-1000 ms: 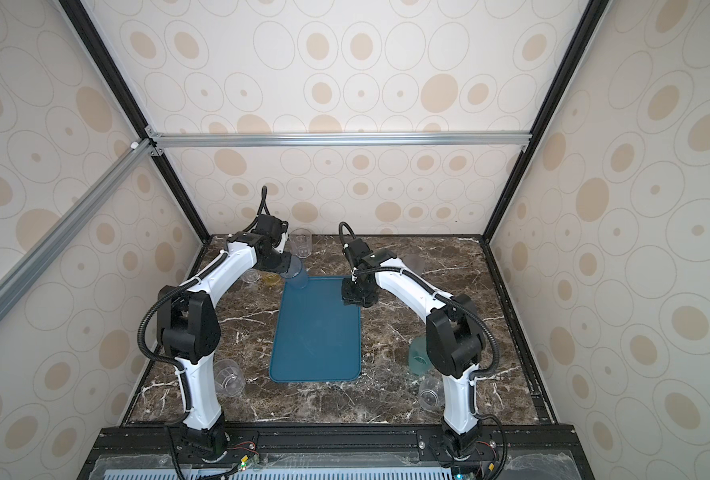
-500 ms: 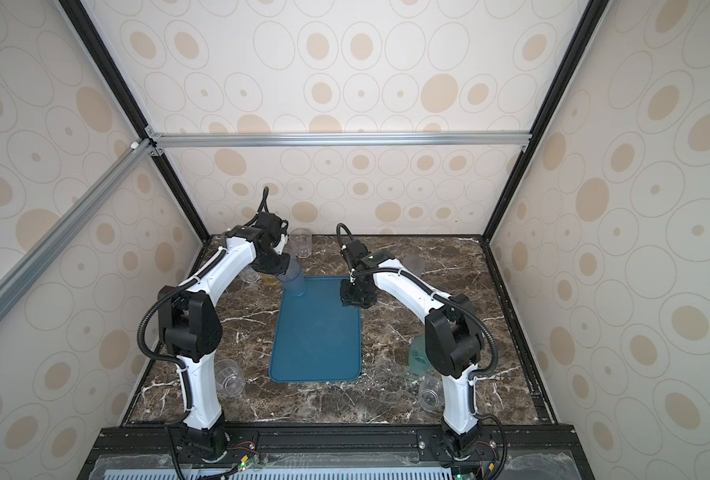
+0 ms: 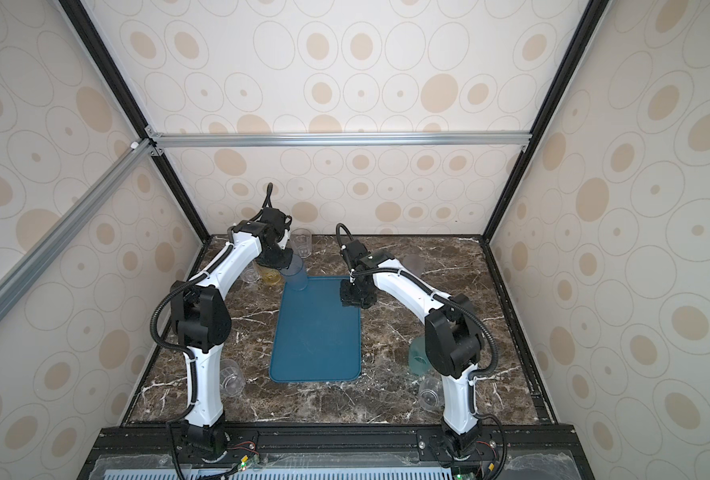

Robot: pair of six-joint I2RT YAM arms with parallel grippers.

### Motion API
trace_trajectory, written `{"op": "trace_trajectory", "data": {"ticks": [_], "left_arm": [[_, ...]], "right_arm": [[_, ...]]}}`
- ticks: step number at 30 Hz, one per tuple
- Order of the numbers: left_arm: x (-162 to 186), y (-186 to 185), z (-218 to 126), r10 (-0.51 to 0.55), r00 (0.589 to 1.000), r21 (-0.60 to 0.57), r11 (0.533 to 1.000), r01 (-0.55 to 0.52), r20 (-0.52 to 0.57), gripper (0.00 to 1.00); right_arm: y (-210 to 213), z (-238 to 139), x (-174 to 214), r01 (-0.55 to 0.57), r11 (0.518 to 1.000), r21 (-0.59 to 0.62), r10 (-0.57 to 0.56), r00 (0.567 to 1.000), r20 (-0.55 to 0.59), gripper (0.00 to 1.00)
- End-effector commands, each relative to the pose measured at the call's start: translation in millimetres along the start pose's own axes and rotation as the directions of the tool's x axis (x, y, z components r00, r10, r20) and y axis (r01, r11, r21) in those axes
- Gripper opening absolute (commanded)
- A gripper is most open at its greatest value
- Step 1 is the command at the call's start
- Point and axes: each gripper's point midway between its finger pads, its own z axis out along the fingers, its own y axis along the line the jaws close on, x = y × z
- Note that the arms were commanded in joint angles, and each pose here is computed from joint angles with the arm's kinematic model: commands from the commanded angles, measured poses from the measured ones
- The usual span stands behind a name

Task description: Place the glasses into the tray

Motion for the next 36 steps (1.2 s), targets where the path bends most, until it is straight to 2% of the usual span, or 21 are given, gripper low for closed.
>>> {"op": "trace_trajectory", "data": {"ticks": [1,8,12,17,25,33,36], "left_arm": [[11,9,-13,0.02,1.0,-0.032,0.999,-0.021,-0.024,0.0],[9,3,-27,0.012,1.0,0.009,1.0,-0.012,-0.004,0.0],[15,1,-20,0.029,0.999,0.017,0.999,-0.028,-0.033,0.0],[16,-14,-22,0.04,0.999,0.059,0.998,-0.039,-0.017,0.0],[16,-3,-7,0.045,0.998,0.005,0.999,-0.044,-0.047,0.0],[-2,-3,-16,0.035,0.999,0.006,0.999,-0.035,0.007,0.27],[-8,-3,-23,0.033,0.999,0.006,0.999,-0.033,0.031,0.31]], "right_arm": [[0,4,0,0.009,1.0,0.018,-0.009,1.0,-0.01,0.4],[2,4,0,0.018,0.999,0.029,-0.018,1.0,-0.015,0.4],[3,7,0,0.017,1.0,0.024,-0.017,1.0,-0.019,0.4],[3,6,0,0.019,0.999,0.031,-0.019,1.0,-0.016,0.4],[6,6,-3,0.027,0.999,0.028,-0.026,0.999,-0.018,0.4],[5,8,-1,0.025,0.999,0.033,-0.024,0.999,-0.024,0.4],[5,9,-1,0.024,0.999,0.031,-0.023,0.999,-0.026,0.4]]}}
